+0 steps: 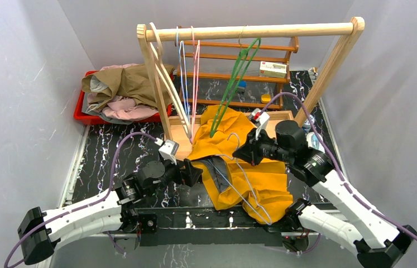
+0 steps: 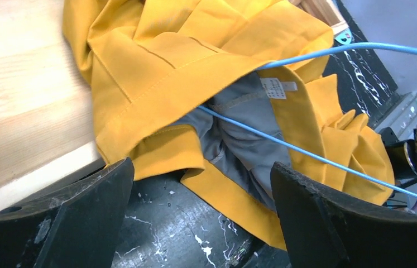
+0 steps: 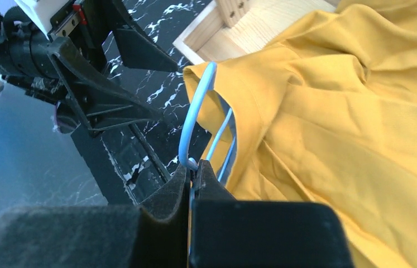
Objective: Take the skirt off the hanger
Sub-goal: Remove the skirt from the hanger, then place the hanger at the clothesline, then pick up the skirt from the center of the board, then place the skirt in the bin, then reset both arms
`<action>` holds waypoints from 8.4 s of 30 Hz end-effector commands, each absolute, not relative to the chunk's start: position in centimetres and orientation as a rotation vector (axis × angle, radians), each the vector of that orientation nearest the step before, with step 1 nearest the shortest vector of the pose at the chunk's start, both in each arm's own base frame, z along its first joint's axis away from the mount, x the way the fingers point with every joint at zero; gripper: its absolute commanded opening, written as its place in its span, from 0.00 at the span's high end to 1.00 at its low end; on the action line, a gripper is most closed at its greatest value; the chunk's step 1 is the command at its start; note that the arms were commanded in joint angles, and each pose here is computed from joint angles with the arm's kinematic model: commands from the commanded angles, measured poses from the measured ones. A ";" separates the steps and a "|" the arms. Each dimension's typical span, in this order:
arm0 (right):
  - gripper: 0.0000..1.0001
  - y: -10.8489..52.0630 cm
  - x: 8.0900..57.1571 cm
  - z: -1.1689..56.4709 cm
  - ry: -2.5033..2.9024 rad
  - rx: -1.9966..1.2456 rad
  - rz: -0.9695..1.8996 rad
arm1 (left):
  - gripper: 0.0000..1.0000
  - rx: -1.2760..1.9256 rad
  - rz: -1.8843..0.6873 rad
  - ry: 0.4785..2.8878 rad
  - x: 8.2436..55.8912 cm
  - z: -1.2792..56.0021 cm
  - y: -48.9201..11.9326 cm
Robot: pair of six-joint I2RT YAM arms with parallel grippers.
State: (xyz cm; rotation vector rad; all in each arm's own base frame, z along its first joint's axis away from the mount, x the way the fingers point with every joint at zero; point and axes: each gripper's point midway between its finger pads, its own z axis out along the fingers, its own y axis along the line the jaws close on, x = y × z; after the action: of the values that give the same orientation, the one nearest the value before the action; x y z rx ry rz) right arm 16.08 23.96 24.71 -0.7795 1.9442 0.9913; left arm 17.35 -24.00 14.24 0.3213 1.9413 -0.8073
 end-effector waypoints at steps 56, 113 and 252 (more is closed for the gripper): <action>1.00 13.3 32.7 55.6 1.426 -0.050 0.037 | 0.02 0.150 -0.700 2.104 17.3 13.3 -21.5; 0.02 11.0 24.1 54.0 1.301 -0.207 0.245 | 1.00 -0.374 -1.099 1.924 23.4 18.8 -15.1; 0.02 4.1 19.3 56.0 1.353 0.012 0.233 | 0.02 0.371 -0.359 0.866 19.6 63.9 -9.6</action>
State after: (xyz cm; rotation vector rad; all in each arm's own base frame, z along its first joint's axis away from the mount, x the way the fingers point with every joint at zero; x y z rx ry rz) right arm 19.51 5.01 53.93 -0.0498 1.4310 0.2230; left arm 18.19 -9.85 64.15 0.3882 0.8590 -0.3910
